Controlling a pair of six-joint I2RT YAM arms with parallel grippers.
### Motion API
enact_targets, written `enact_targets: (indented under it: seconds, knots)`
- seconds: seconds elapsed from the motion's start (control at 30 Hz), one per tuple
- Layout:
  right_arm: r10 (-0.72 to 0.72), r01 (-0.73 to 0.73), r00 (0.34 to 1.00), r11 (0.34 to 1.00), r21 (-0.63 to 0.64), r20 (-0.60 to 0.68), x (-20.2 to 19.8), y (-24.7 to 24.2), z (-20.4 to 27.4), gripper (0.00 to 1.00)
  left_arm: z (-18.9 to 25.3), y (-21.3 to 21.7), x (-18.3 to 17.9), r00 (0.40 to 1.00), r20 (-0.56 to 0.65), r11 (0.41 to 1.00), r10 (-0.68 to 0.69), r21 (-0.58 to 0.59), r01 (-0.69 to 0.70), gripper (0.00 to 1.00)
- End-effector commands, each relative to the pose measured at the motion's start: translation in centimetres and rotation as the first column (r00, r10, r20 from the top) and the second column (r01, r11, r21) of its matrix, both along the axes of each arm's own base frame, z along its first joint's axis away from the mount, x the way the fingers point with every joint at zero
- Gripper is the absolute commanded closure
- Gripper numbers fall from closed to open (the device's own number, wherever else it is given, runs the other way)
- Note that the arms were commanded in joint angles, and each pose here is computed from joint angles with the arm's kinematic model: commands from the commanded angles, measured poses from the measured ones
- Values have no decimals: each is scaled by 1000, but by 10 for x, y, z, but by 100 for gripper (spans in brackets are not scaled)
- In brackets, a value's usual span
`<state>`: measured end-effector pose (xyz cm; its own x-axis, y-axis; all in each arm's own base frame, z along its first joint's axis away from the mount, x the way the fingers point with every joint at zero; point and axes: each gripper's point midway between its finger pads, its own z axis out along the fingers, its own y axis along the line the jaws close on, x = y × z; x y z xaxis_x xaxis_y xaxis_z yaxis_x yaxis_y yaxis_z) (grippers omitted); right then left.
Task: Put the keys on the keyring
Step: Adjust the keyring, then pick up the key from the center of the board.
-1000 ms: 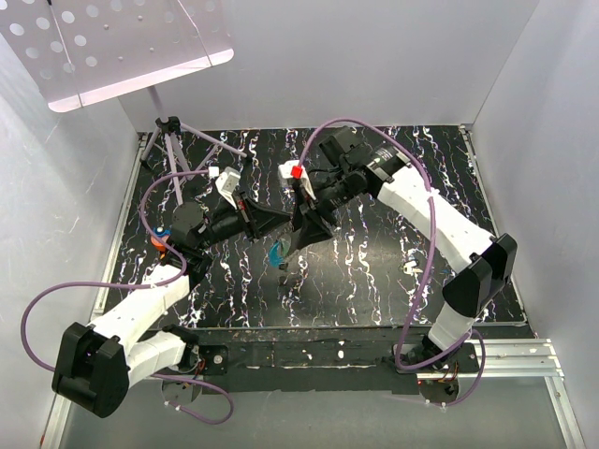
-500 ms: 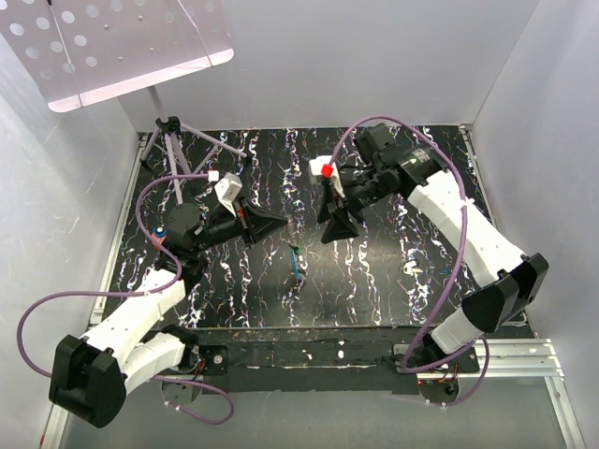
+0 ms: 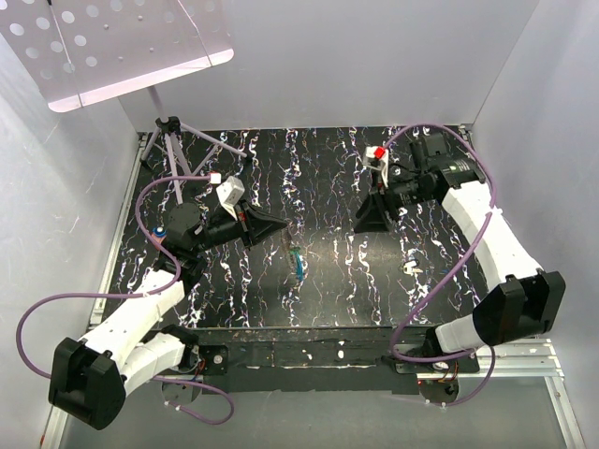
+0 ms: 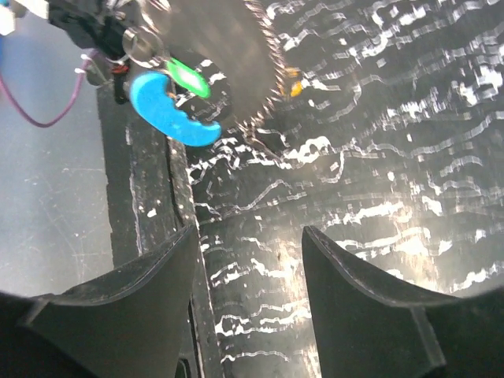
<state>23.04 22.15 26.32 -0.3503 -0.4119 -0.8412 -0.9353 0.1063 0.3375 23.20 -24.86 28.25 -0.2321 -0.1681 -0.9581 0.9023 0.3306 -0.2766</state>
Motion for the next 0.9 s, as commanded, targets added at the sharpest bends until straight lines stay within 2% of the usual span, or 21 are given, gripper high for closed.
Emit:
enact_targets:
  seconds: [0.0, 0.1, 0.2, 0.27, 0.37, 0.47, 0.63, 0.77, 0.87]
  knots:
    - [-180, 181, 983, 982, -50, 26, 21, -29, -16, 36, 27, 1, -3, 995, 96, 1000, -8, -20, 10, 100]
    - [-295, 295, 955, 949, -114, 15, 32, -58, -40, 37, 26, 1, -3, 995, 96, 1000, -12, -6, 13, 100]
    - [-367, 359, 930, 905, -230, 10, 36, -86, -70, 38, 25, 1, -2, 995, 96, 1000, -10, 5, 10, 100]
    - [-372, 350, 928, 879, -322, -5, 30, -105, -87, 38, 23, 2, -1, 996, 93, 1000, -7, 15, 5, 100]
    - [-345, 295, 936, 879, -374, -74, 16, -121, -103, 39, 22, 2, -1, 995, 96, 1000, -9, 28, 7, 100]
    - [-299, 237, 951, 869, -435, -79, 5, -131, -129, 41, 23, 2, -1, 995, 101, 999, -11, 32, 7, 100]
    - [-231, 227, 972, 849, -478, 51, 5, -144, -159, 41, 21, 3, -1, 994, 111, 999, -7, 51, 2, 100]
    - [-95, 237, 950, 841, -486, 298, 10, -156, -180, 39, 21, 3, -1, 994, 112, 999, -7, 52, 1, 100]
    - [-103, 232, 947, 874, -427, 303, 12, -159, -179, 41, 22, 3, -2, 994, 112, 999, -9, 51, 3, 100]
